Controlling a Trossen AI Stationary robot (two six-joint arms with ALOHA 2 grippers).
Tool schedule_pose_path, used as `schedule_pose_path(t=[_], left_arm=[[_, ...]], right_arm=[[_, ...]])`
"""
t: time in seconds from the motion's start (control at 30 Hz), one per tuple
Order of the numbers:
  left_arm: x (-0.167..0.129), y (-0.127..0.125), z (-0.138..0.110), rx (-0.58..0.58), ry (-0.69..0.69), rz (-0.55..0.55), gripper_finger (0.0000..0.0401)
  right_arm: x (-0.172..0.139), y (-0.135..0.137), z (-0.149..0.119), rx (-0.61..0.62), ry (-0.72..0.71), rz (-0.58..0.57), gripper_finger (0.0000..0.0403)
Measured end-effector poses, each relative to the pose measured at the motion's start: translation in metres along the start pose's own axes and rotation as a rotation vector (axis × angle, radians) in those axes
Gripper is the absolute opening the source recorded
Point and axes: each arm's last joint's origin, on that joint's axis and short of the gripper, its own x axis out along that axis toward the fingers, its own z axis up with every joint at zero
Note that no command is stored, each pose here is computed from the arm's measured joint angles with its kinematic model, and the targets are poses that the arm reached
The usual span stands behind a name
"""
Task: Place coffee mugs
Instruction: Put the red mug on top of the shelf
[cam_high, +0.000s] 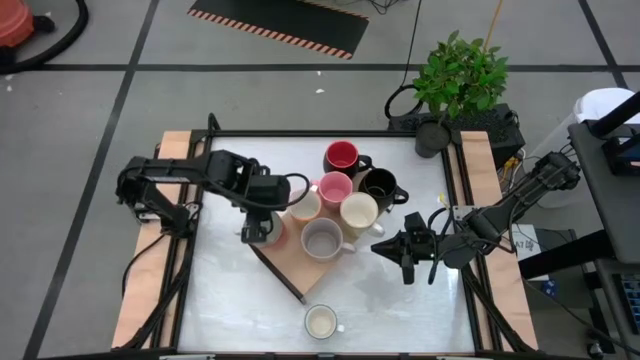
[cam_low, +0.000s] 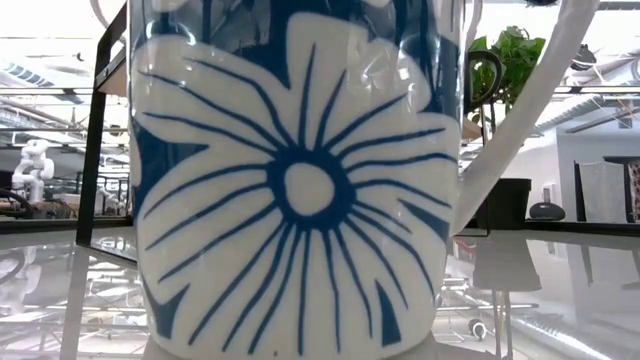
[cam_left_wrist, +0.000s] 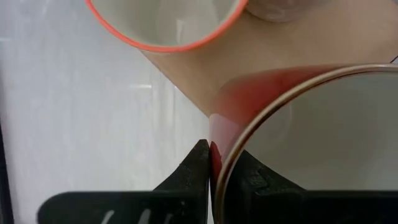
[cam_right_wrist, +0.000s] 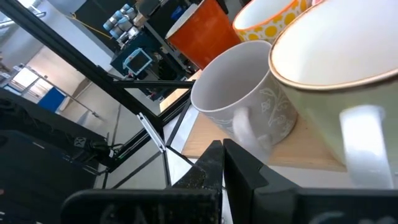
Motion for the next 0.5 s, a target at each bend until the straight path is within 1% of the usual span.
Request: schedule_pose_path(t=[0.13, 0.23, 0.5], left_arm=[[0.0, 0.0039, 0.0031, 0.015, -0.029, 0.006, 0.0048], [0.0001, 0.0065, 0.0027, 0.013, -0.024, 0.027, 0.0064], [-0.0001, 0.0066, 0.0048, 0.001, -0.047, 0.023, 0.0071]], right_arm=[[0.0, 0.0, 0.0001, 0.0, -0.002, -0.001, 0.0], [0.0, -0.0004, 0.0006, 0.008, -0.022, -0.015, 0.0], [0.0, -0.0005, 0.0008, 0.007, -0.027, -0.018, 0.0]])
